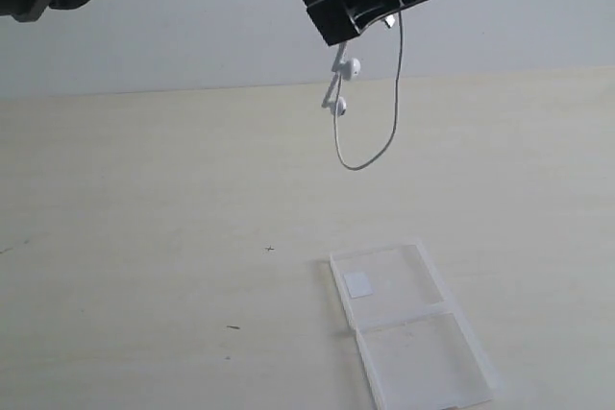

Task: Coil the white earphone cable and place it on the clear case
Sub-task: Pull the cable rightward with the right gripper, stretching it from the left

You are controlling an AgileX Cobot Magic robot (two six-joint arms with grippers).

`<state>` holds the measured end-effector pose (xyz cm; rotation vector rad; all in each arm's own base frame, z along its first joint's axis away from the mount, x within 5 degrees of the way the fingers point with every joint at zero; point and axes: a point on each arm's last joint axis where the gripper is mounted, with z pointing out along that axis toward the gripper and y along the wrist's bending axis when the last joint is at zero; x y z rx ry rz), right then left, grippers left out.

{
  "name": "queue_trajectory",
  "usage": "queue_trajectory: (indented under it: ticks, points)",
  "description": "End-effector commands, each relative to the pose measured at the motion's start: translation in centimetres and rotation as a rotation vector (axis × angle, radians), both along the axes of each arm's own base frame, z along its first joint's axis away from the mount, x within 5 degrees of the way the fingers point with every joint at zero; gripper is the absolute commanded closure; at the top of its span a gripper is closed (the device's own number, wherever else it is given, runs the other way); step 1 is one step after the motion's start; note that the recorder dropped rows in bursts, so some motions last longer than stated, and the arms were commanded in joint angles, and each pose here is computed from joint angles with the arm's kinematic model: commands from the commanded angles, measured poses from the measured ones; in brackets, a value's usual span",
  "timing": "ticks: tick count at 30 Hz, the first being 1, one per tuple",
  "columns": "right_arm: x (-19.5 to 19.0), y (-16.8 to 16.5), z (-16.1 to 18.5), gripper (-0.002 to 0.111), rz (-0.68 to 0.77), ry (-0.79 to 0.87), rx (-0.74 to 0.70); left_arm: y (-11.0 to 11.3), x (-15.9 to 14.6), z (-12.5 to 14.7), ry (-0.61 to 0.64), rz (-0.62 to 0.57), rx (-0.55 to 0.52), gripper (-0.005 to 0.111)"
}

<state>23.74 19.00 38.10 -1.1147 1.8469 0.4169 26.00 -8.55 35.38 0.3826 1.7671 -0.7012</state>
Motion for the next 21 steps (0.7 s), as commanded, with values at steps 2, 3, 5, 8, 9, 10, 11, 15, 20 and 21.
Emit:
queue_trajectory:
  ticks: [2,3,5,8,9,10,11,15,20,21]
  points:
    - [-0.4,-0.6,0.6,0.108,-0.008,-0.019,-0.004,0.6,0.2,-0.8,0.022,0.063,0.017,0.107]
    - [-0.4,-0.6,0.6,0.108,-0.007,-0.017,-0.005,0.6,0.2,-0.9,0.024,0.065,0.018,0.107]
    - [-0.6,-0.6,0.5,0.108,0.002,0.002,-0.015,0.7,0.2,-1.0,0.026,0.076,0.021,0.107]
    - [-1.0,-0.4,0.0,0.108,0.031,0.083,-0.008,0.7,0.3,-0.9,0.032,0.087,-0.012,0.107]
    - [-1.1,-0.3,0.0,0.108,0.035,0.094,-0.005,0.7,0.3,-0.8,0.033,0.089,-0.019,0.107]
    - [-1.1,-0.3,0.0,0.108,0.036,0.097,0.0,0.7,0.3,-0.8,0.033,0.089,-0.019,0.107]
    - [-1.2,-0.2,0.1,0.108,0.038,0.104,0.012,0.7,0.3,-0.8,0.033,0.089,-0.019,0.107]
    - [-1.8,0.0,0.0,0.108,0.106,0.136,0.013,0.7,0.3,-0.8,0.032,0.09,-0.018,0.107]
    - [-2.6,0.3,-0.2,0.108,0.206,0.162,-0.006,0.8,0.3,-0.8,0.032,0.091,-0.018,0.107]
    - [-2.7,0.3,-0.1,0.108,0.219,0.166,-0.002,0.8,0.3,-0.8,0.033,0.092,-0.02,0.107]
